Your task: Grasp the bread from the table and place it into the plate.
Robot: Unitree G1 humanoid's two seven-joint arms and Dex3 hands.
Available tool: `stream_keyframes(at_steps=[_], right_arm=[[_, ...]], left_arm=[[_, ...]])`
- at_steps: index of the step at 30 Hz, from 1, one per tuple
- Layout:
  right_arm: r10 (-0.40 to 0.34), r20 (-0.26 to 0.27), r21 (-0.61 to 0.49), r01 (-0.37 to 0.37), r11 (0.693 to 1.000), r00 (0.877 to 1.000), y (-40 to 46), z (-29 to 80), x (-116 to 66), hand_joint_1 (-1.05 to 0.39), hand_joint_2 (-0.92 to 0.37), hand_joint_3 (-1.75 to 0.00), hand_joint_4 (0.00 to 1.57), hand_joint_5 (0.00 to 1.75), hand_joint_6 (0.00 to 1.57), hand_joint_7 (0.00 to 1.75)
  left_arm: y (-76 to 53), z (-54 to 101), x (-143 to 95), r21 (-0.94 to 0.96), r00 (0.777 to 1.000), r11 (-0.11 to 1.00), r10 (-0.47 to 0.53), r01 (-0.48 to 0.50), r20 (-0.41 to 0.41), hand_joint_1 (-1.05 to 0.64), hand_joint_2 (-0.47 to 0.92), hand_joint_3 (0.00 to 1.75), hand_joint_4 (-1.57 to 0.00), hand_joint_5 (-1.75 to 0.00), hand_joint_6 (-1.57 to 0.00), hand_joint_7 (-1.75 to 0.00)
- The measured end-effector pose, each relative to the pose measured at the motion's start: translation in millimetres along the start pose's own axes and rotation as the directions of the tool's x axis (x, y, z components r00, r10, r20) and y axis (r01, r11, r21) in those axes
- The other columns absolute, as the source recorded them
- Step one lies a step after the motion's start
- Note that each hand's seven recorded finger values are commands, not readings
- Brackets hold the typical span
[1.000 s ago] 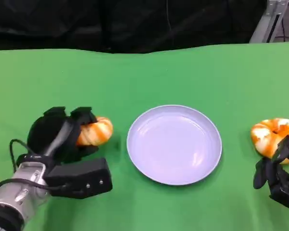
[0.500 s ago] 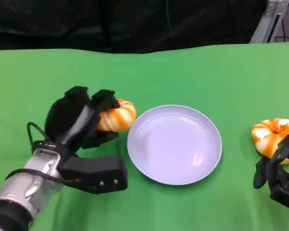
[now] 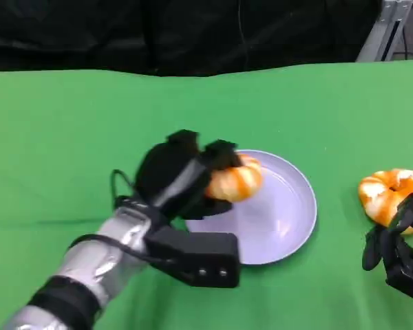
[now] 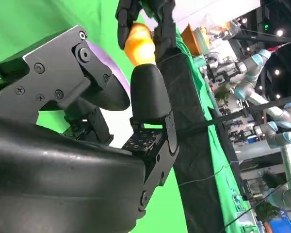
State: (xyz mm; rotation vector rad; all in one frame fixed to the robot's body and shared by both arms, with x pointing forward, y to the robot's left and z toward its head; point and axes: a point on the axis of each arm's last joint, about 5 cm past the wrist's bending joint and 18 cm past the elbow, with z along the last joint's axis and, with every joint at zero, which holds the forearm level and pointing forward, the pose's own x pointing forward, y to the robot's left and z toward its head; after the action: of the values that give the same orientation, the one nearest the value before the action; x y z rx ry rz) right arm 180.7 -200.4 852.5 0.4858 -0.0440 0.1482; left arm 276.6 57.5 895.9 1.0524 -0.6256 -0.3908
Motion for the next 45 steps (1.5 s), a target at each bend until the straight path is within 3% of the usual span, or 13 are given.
stream_keyframes(at_steps=[6, 11, 13, 15, 20, 21, 22, 24, 25, 29, 39, 42, 45], right_arm=[[-0.002, -0.002, 0.0, 0.002, 1.0, 1.0, 0.0, -0.5, -1.0, -0.05, -0.47, -1.36, 0.92, 1.75, 0.77, 1.66], [-0.001, 0.0, -0.001, 0.001, 1.0, 1.0, 0.3, -0.2, -1.2, -0.06, -0.5, -1.32, 0.92, 1.75, 0.77, 1.63], [-0.001, -0.001, 0.0, 0.001, 1.0, 1.0, 0.5, -0.3, -1.1, -0.05, -0.5, -1.33, 0.92, 1.75, 0.77, 1.64], [0.0, 0.0, 0.0, 0.0, 1.0, 1.0, 0.7, -0.3, -1.0, -0.04, -0.51, -1.33, 0.92, 1.75, 0.77, 1.64], [0.0, 0.002, -0.001, 0.0, 1.0, 1.0, 0.7, -0.2, -1.0, -0.04, -0.51, -1.34, 0.92, 1.75, 0.76, 1.66], [0.0, 0.002, -0.001, 0.0, 1.0, 1.0, 0.7, -0.1, -1.0, -0.05, -0.5, -1.34, 0.92, 1.75, 0.76, 1.66], [0.0, 0.002, -0.001, 0.0, 1.0, 1.0, 0.7, -0.1, -1.1, -0.06, -0.5, -1.33, 0.92, 1.75, 0.76, 1.65], [0.0, 0.002, -0.001, 0.001, 1.0, 1.0, 0.6, -0.1, -1.1, -0.06, -0.5, -1.33, 0.91, 1.75, 0.76, 1.66], [0.0, 0.002, -0.002, 0.0, 1.0, 1.0, 0.7, -0.1, -1.0, -0.06, -0.5, -1.33, 0.91, 1.75, 0.76, 1.66], [-0.001, 0.002, -0.002, 0.001, 1.0, 1.0, 0.7, -0.1, -1.0, -0.06, -0.51, -1.33, 0.92, 1.75, 0.76, 1.65], [-0.001, 0.002, -0.002, 0.001, 1.0, 1.0, 0.7, -0.1, -1.0, -0.06, -0.5, -1.32, 0.92, 1.75, 0.77, 1.65], [-0.001, 0.002, -0.002, 0.001, 1.0, 1.0, 0.7, -0.1, -1.0, -0.06, -0.5, -1.32, 0.92, 1.75, 0.77, 1.65], [-0.001, 0.002, -0.002, 0.001, 1.0, 1.0, 0.8, -0.1, -1.0, -0.06, -0.5, -1.33, 0.92, 1.75, 0.76, 1.66]], left_arm=[[-19.5, 9.6, 5, -0.026, 1.0, 0.999, -0.03, 0.03, 0.001, -0.17, 0.92, 0.1, -0.7, -1.47, -1.05, -0.22], [-19.7, 9.2, 11, 0.0, 0.998, 0.998, -0.06, 0.06, 0.004, -0.19, 0.92, 0.17, -0.72, -1.42, -1.16, -0.21], [-20.6, 10.6, 12, 0.001, 0.998, 0.998, -0.069, 0.069, 0.006, -0.19, 0.92, 0.17, -0.77, -1.26, -1.17, -0.2], [-22.3, 11.3, 12, 0.002, 0.997, 0.997, -0.079, 0.079, 0.005, -0.18, 0.92, 0.19, -0.74, -1.41, -1.2, -0.24], [-26.3, 14.3, 12, -0.004, 0.995, 0.995, -0.096, 0.096, 0.007, -0.18, 0.92, 0.19, -0.71, -1.44, -1.19, -0.25], [-26.4, 14.2, 12, -0.004, 0.995, 0.995, -0.097, 0.097, 0.008, -0.58, 0.92, 0.32, -0.39, -0.95, -0.84, -0.15], [-26.4, 14.0, 12, -0.004, 0.995, 0.995, -0.098, 0.098, 0.007, -0.84, 0.92, 0.41, -0.21, -0.47, -0.59, -0.07], [-26.1, 13.6, 12, -0.008, 0.994, 0.994, -0.11, 0.11, 0.003, -1.0, 0.92, 0.51, -0.04, -0.1, -0.29, -0.01], [-25.8, 13.2, 12, -0.009, 0.992, 0.992, -0.123, 0.122, -0.002, -1.03, 0.92, 0.53, -0.02, -0.05, -0.23, -0.01], [-22.8, 10.5, 12, 0.01, 0.987, 0.987, -0.159, 0.159, -0.018, -1.05, 0.92, 0.58, 0.0, 0.0, -0.1, 0.0], [-16.8, 7.2, 13, 0.033, 0.991, 0.99, -0.135, 0.135, -0.013, -1.05, 0.92, 0.6, 0.0, 0.0, -0.11, -0.01], [-15.6, 6.1, 13, 0.037, 0.991, 0.991, -0.13, 0.13, -0.013, -1.05, 0.92, 0.6, 0.0, 0.0, -0.15, -0.03], [-15.2, 4.9, 10, 0.018, 0.996, 0.996, -0.088, 0.088, 0.009, -0.93, 0.92, 0.51, -0.13, -0.05, -0.36, -0.06]])
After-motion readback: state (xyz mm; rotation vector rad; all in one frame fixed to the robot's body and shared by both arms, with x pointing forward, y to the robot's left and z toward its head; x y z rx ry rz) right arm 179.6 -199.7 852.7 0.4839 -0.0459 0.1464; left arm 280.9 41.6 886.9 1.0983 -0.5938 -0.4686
